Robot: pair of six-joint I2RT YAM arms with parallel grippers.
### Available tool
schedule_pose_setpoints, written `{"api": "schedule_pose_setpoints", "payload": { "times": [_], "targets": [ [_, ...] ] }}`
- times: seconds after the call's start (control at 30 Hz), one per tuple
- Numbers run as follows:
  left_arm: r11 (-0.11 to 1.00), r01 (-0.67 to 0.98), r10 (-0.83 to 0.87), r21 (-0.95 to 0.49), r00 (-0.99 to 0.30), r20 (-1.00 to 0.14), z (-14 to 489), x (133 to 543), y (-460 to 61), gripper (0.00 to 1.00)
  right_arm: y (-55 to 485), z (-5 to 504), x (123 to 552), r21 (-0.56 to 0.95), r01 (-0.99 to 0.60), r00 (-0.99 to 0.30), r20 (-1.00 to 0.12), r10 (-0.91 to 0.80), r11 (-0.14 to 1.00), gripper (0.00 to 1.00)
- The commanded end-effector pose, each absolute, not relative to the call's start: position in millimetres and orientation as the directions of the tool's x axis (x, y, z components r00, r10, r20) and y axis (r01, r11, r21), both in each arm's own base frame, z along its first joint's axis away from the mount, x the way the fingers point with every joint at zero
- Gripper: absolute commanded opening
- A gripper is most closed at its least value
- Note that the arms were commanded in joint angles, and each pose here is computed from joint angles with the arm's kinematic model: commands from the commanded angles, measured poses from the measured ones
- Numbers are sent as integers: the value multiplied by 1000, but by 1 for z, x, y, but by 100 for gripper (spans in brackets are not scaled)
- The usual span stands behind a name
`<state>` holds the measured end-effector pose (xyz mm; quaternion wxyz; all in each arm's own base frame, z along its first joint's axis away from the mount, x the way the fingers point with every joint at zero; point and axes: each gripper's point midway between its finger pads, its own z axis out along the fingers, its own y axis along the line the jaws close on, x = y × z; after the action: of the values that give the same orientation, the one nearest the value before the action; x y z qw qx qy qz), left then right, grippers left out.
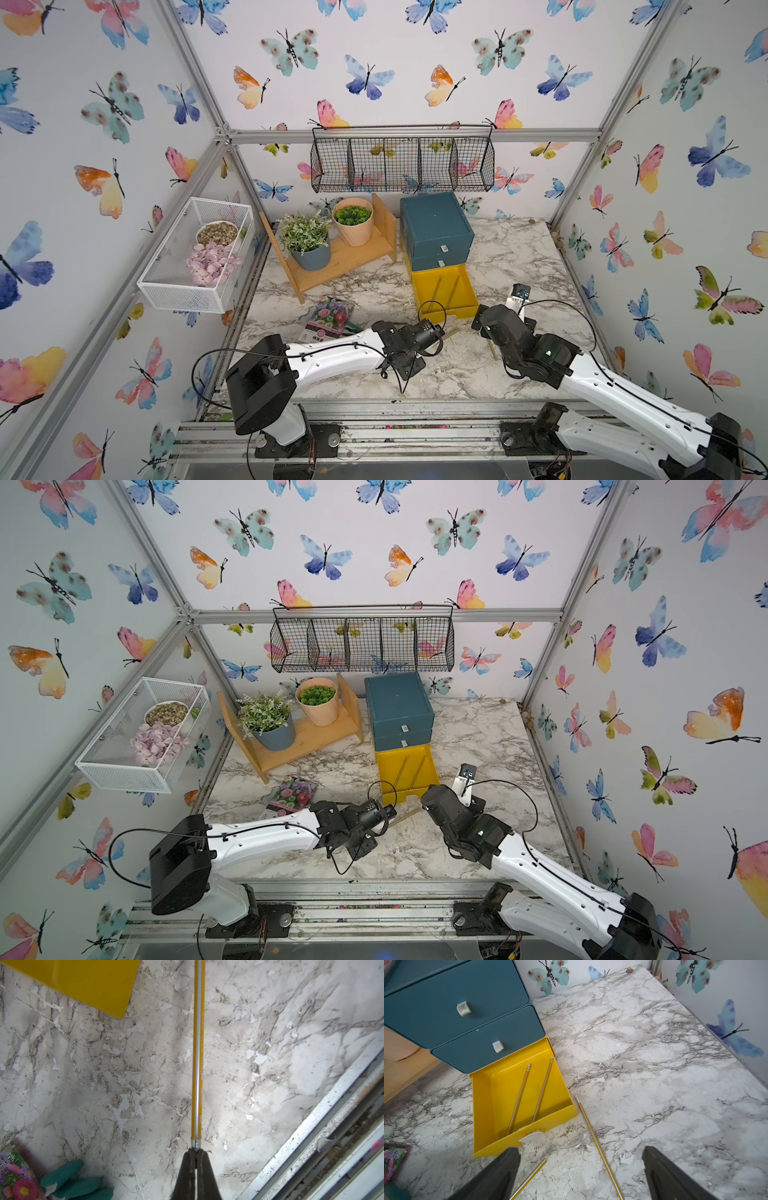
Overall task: Please place the pencils in the drawer according to their color
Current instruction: Pick up the pencil from the center of the board, then place the pencil in the drawer.
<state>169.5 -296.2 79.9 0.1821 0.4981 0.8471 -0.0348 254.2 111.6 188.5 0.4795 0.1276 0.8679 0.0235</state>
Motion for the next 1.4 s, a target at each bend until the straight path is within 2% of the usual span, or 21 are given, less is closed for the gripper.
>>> {"api": "schedule_pose_setpoints", "payload": {
  "times": [0.0,0.3,0.53,0.9,1.37],
  "targets": [
    [467,877,837,110,-399,-374,94,161,-301,0,96,198,254,139,251,-462,-852,245,958,98],
    [480,868,790,130,-363,-494,130,170,-316,0,68,234,246,140,311,-360,-898,253,940,98],
    [524,832,758,181,-359,-545,143,190,-325,0,63,244,244,172,313,-330,-903,276,934,98],
    [619,760,728,198,-461,-508,126,248,-326,0,72,245,249,166,288,-337,-904,262,943,98],
    [660,729,718,181,-542,-437,94,307,-342,0,94,231,257,145,212,-407,-886,222,966,100]
  ]
}}
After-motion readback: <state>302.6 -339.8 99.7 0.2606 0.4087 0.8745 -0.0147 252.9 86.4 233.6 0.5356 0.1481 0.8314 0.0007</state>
